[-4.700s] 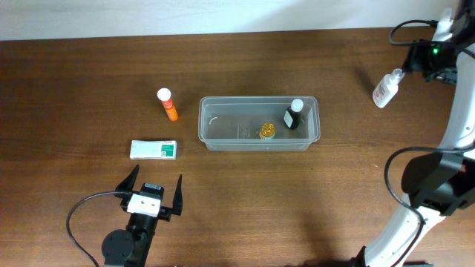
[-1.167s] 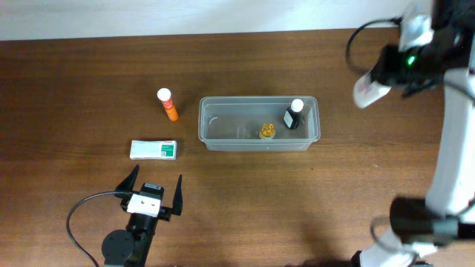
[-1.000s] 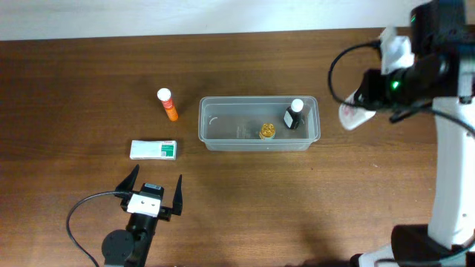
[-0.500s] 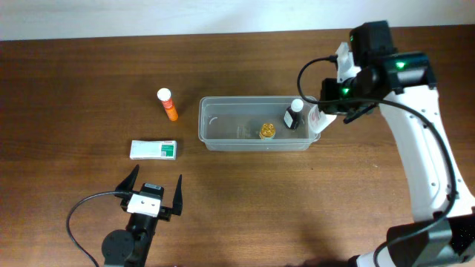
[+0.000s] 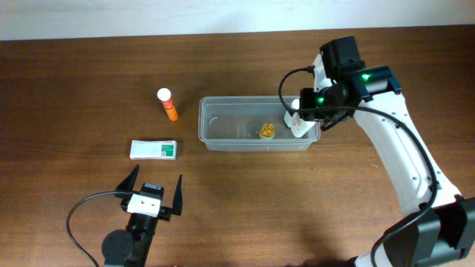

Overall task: Pack container
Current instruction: 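Carry the spray bottle into the container and open the gripper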

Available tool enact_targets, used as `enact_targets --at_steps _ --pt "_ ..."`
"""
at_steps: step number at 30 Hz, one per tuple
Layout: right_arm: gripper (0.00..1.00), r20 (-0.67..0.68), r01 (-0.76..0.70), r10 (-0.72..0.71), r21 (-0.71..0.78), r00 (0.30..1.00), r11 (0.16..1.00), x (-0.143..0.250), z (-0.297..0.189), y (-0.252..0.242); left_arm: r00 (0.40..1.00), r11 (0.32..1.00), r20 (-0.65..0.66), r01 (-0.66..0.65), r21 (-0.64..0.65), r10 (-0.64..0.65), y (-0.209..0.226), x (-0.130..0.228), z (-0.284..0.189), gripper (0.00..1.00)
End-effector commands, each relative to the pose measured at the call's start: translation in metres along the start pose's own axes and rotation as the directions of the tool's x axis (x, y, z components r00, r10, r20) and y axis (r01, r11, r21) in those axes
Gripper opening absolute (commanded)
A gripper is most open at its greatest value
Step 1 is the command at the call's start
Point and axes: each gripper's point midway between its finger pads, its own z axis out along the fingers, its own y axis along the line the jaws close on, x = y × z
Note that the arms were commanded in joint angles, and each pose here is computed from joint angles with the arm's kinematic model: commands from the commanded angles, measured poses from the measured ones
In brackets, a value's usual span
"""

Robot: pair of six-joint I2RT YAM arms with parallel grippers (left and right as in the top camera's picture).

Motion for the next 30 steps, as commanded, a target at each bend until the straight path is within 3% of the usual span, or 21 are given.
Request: enact_targets --at_steps 1,19,30 --pt "0.24 0.023 0.001 -0.002 0.058 1.000 0.998 -0.003 0.002 -0.005 1.000 1.000 -0.003 -0.016 -0.012 0.016 0.002 0.001 0.000 0.99" --pt "0.24 -0.112 -0.033 0.047 0.123 0.993 0.992 0.006 0.064 -0.022 1.000 1.000 -0.002 -0.016 -0.012 0.016 0.002 0.001 0.000 0.99" --pt "0.24 -0.097 -0.062 0.083 0.202 0.992 0.977 0.000 0.082 -0.037 1.000 1.000 -0.003 -0.016 -0.012 0.016 0.002 0.001 0.000 0.99"
